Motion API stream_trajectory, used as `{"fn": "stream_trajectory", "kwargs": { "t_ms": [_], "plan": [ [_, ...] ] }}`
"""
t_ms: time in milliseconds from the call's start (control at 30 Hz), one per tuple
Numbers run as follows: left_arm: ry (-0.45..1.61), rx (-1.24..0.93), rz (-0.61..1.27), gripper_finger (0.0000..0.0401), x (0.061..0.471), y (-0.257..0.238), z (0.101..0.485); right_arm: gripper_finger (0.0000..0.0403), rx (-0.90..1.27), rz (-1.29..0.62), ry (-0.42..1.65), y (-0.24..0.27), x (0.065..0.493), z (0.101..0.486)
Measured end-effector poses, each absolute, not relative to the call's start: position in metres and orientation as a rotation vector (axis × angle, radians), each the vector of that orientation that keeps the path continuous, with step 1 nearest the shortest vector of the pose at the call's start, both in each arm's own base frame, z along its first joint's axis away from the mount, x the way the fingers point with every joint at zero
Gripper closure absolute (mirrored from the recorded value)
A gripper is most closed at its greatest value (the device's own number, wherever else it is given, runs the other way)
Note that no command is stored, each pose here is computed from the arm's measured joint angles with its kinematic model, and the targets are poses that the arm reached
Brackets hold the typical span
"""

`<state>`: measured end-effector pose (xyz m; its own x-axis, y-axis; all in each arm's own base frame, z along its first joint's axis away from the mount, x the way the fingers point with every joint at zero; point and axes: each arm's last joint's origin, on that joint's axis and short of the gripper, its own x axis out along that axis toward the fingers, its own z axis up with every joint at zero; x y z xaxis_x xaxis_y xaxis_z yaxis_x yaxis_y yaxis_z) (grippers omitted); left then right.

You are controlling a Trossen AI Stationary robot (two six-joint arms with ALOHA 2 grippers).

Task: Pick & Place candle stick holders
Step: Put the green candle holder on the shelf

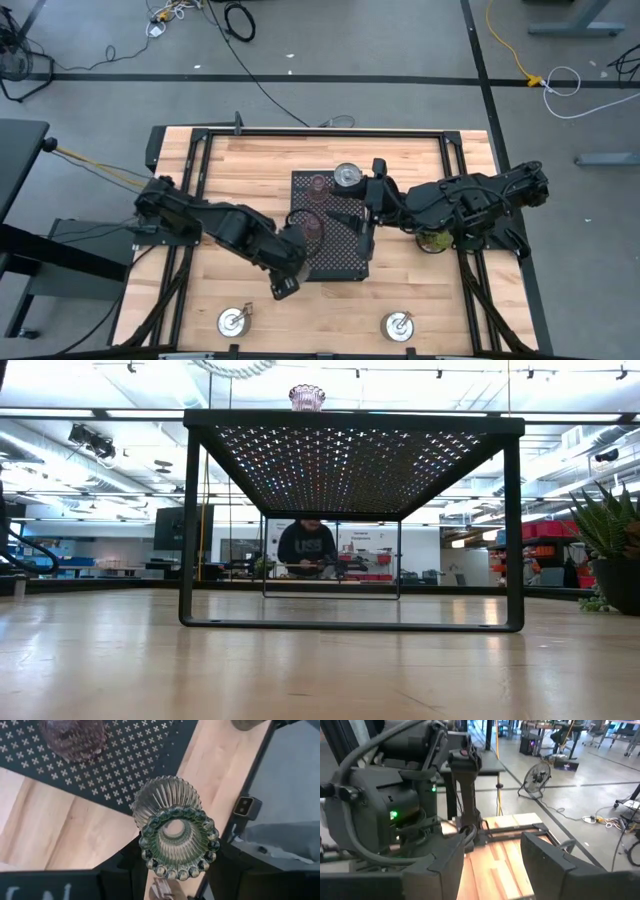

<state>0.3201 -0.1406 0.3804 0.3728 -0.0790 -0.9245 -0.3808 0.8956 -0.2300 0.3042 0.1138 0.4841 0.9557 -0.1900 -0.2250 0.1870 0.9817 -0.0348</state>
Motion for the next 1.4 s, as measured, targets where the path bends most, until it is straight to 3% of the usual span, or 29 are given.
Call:
{"fn": "stream_trajectory", "kwargs": {
  "t_ms": [567, 1400],
  "plan": [
    [1.162, -0.427, 0.24, 0.024, 0.346, -0.11, 0.372, 0.0206, 0.02, -0.203, 0.246, 0.098, 0.268, 0.5],
    [1.29, -0.438, 0.205, 0.0239, 0.369, -0.108, 0.341, 0.0206, -0.038, -0.205, 0.291, 0.097, 0.266, 0.496]
  ]
}}
